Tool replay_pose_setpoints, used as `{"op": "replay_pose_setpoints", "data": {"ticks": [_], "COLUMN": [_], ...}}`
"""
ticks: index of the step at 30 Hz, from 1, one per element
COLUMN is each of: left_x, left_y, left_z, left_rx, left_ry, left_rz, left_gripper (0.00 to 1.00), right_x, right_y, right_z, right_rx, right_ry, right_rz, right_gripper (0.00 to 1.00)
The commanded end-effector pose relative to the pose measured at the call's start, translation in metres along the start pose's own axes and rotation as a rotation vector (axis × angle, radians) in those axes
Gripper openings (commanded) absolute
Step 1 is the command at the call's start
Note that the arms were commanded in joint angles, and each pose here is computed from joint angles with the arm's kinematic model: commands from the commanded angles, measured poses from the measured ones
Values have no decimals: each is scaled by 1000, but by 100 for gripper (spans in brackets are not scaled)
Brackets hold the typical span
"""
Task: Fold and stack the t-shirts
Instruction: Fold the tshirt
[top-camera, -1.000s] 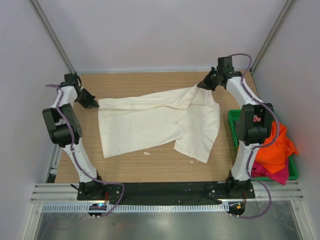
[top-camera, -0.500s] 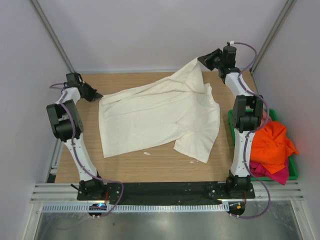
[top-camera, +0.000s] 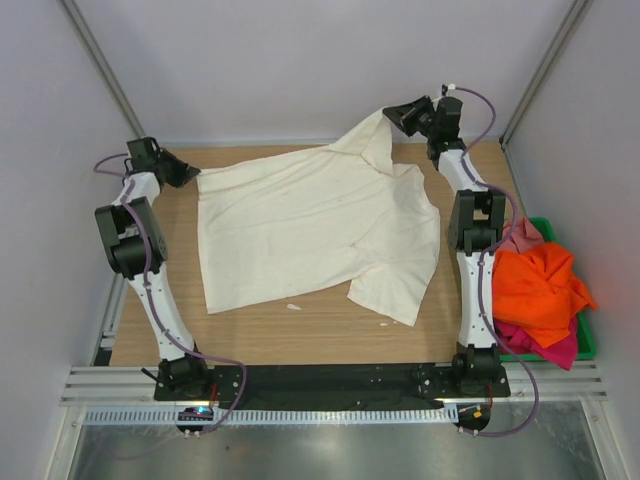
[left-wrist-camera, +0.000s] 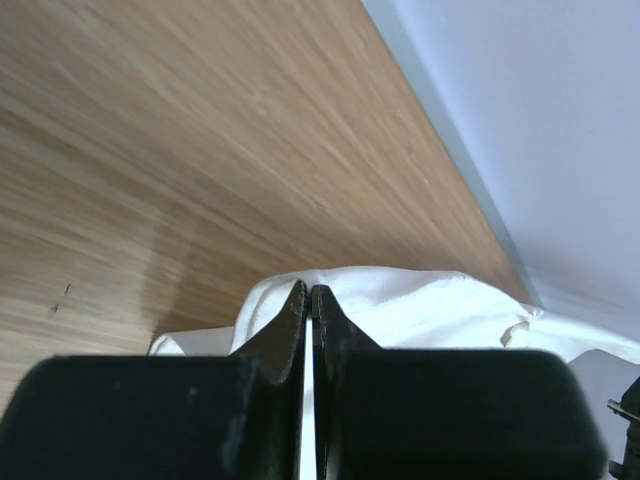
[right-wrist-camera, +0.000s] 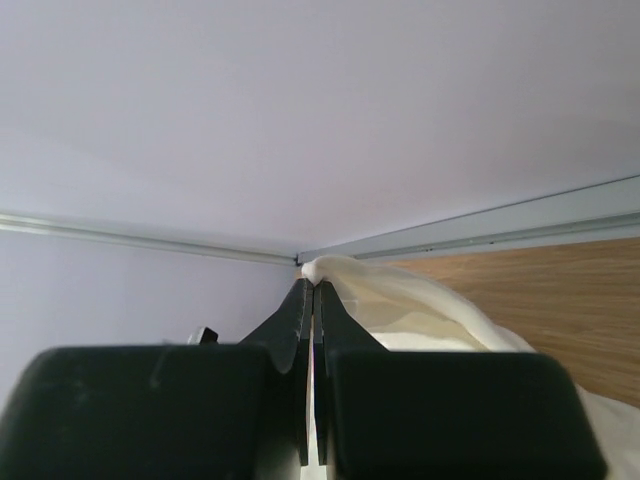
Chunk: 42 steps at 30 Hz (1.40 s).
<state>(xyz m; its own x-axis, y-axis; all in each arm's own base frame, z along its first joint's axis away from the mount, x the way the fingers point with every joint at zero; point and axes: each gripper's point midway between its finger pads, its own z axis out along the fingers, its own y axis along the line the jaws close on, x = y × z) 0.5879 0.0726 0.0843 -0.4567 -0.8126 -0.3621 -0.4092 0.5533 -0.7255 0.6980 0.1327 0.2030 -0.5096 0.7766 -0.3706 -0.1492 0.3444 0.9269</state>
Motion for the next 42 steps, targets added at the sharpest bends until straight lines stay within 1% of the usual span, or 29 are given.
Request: {"op": "replay_pose_setpoints", "data": {"ticks": [1,3,4,5,10,14,16,18,19,21,23,24,26,27,29,30,32,34,35,36,37,38,40,41,42], "left_x": [-41,-42,-47,-46,-55,-59,-56,-53,-53,-48,-48,-45,-44,-42,-37,-35,-26,-22,-12,-12,0,5,10,15,29], "left_y": [-22,-19,-22,-20,-29,-35,-36,-34,-35,-31,-32,-27,-27,-26,-26,-26,-19,-18,-11,-16,-5,-3,4,9,18], "left_z": [-7,-5,-5,-1,3,4,4,3,1,-1,-7,-9,-18,-21,-29,-32,-42,-50,-52,-61,-63,-67,-80,-85,-87], "left_rx": [70,66,71,73,102,118,114,102,100,79,64,44,24,15,1,-3,-42,-53,-70,-67,-94,-103,-157,-174,-187], "left_ry": [-117,-117,-126,-116,-127,-122,-105,-88,-85,-65,-64,-54,-48,-42,-28,-22,1,13,39,36,65,77,73,89,125], "left_rz": [66,81,92,101,131,136,134,132,134,129,151,151,172,175,186,189,196,198,187,186,171,164,169,161,147], "left_gripper": [0,0,0,0,0,0,0,0,0,0,0,0,0,0,0,0,0,0,0,0,0,0,0,0,0], "right_x": [-6,-2,-18,-22,-38,-36,-29,-26,-19,-14,-4,-2,12,11,22,20,34,40,47,50,55,59,71,72,83], "right_y": [49,47,38,37,41,48,43,53,49,62,58,68,63,78,60,71,52,53,48,46,47,45,34,39,28], "right_z": [-7,-8,-14,-15,-14,-14,-17,-23,-26,-35,-42,-47,-54,-61,-68,-75,-86,-96,-103,-108,-117,-121,-133,-139,-145], "right_rx": [-128,-131,-116,-116,-146,-157,-133,-126,-113,-104,-71,-75,-39,-41,36,35,131,165,199,220,240,250,287,287,309], "right_ry": [20,39,16,9,-32,-18,11,30,62,97,141,151,189,183,196,186,225,247,271,275,283,289,307,307,328], "right_rz": [-90,-90,-87,-87,-75,-41,-22,-22,-14,-18,-5,-6,20,5,22,6,44,50,58,61,60,63,85,82,94], "right_gripper": [1,1,1,1,1,1,1,1,1,1,1,1,1,1,1,1,1,1,1,1,1,1,1,1,1]}}
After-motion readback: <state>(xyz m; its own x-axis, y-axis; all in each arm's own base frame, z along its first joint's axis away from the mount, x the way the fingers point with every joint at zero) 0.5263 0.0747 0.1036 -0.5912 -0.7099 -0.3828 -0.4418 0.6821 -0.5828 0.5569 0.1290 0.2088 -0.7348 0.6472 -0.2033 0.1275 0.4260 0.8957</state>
